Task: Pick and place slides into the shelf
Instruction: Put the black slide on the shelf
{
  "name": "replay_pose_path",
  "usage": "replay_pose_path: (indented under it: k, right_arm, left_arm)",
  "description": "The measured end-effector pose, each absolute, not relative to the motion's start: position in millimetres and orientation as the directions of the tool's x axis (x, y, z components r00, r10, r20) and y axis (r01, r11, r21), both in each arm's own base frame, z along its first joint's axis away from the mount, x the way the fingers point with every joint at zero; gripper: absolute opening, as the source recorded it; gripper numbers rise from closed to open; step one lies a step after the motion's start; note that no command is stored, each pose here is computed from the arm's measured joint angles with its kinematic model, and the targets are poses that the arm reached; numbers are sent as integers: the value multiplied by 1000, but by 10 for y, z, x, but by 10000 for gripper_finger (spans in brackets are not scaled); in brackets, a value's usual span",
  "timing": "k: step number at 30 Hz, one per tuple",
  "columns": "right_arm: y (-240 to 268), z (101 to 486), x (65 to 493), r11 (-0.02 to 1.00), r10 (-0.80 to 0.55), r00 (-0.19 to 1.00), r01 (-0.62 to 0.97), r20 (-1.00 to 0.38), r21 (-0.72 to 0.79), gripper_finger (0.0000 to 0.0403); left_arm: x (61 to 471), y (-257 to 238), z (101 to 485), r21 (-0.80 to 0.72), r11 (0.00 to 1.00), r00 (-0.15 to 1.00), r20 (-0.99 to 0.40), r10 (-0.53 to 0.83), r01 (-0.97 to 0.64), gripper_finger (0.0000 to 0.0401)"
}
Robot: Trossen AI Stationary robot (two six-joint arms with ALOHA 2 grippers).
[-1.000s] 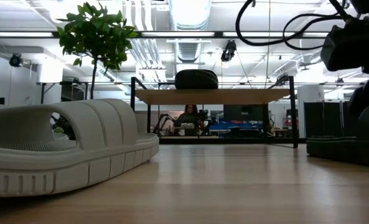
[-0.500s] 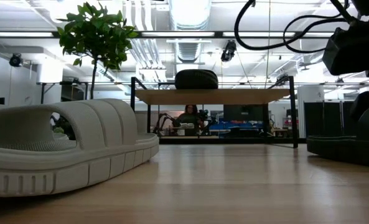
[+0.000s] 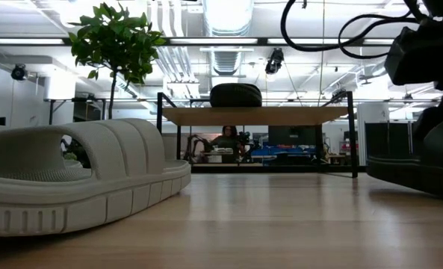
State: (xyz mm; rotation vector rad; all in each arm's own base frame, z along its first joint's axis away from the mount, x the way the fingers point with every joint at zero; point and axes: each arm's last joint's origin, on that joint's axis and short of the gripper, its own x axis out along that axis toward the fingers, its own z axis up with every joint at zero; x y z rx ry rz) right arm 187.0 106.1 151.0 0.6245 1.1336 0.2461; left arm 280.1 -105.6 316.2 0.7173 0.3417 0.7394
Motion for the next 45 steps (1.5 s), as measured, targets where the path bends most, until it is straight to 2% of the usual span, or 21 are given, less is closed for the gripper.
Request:
replay_pose_path:
  k: [18, 36, 45]
  right_arm:
    - [919, 1708, 2061, 845, 429, 478, 86, -766, 527, 10]
    - [714, 2097, 2283, 897, 357, 528, 37, -770, 441, 12]
    - [586, 2383, 2361, 949, 241, 546, 40, -803, 312, 13]
  left_arm:
    - [2801, -1056, 3162, 699, 519, 700, -38, 714, -492, 291]
    - [2799, -1054, 3140, 704, 517, 699, -41, 714, -487, 291]
    - [2799, -1055, 3137, 703, 518, 700, -41, 713, -487, 291]
